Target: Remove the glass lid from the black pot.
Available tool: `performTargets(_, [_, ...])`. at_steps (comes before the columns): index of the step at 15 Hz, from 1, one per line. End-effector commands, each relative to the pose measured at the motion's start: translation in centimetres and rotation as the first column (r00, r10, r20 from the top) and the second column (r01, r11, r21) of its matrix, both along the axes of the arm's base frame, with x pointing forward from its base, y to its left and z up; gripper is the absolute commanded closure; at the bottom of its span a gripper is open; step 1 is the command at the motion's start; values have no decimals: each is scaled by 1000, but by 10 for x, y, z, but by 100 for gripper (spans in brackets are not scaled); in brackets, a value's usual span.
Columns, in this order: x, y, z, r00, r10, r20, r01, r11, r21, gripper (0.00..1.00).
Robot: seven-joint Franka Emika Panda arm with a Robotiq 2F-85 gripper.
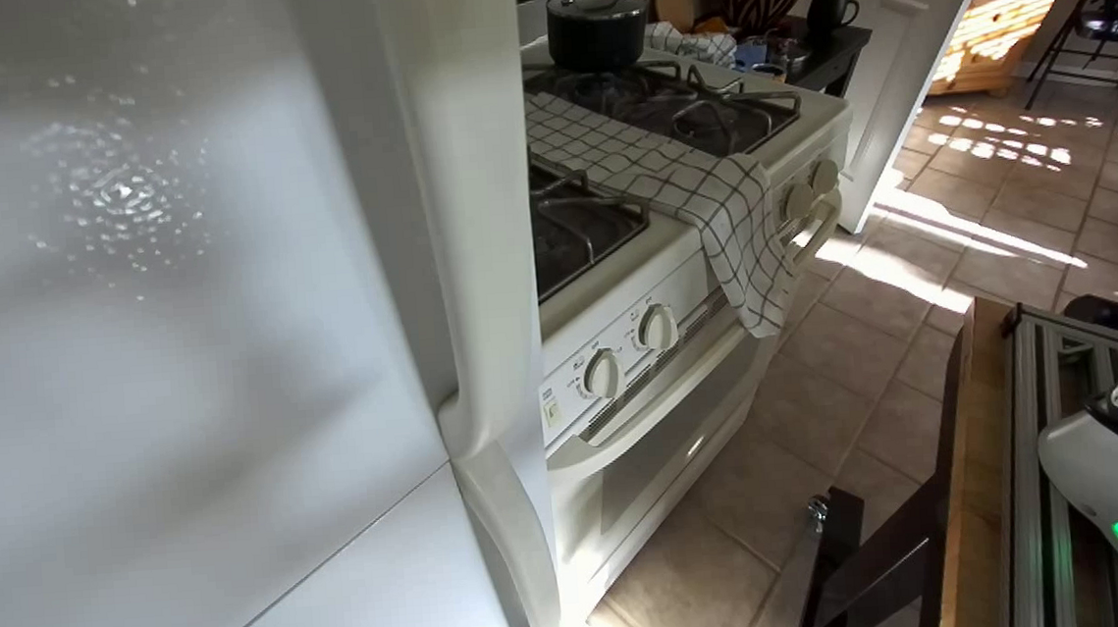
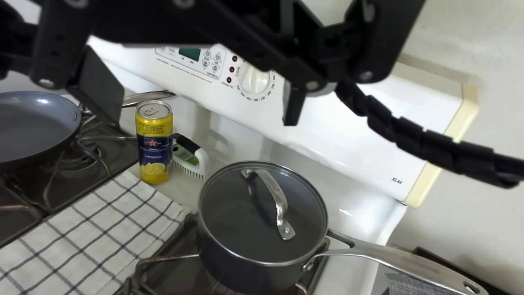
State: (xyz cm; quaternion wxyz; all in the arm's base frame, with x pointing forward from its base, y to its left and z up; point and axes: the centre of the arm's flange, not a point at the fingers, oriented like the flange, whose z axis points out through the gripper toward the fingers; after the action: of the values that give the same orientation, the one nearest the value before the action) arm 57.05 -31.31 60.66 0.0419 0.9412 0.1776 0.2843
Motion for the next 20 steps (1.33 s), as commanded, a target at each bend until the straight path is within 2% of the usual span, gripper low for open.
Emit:
performTargets(1, [16, -7, -11, 1000, 4, -1, -4, 999, 49, 0])
performTargets(6, [52, -59, -46, 996, 50, -72, -49, 998, 26, 0])
performTargets(9, [82, -86, -62, 992, 59, -112, -67, 995, -69, 0])
performTargets(12, [115, -94, -75, 986, 104, -130, -121, 983, -135, 0])
performTargets(15, [144, -89, -85, 979, 187, -84, -194, 977, -85, 0])
performTargets(17, [155, -85, -91, 973, 224, -50, -224, 975, 9, 0])
performTargets(18, [115, -58, -101, 981, 177, -74, -181, 982, -50, 0])
performTargets(20, [121, -59, -103, 979, 197, -58, -199, 980, -15, 0])
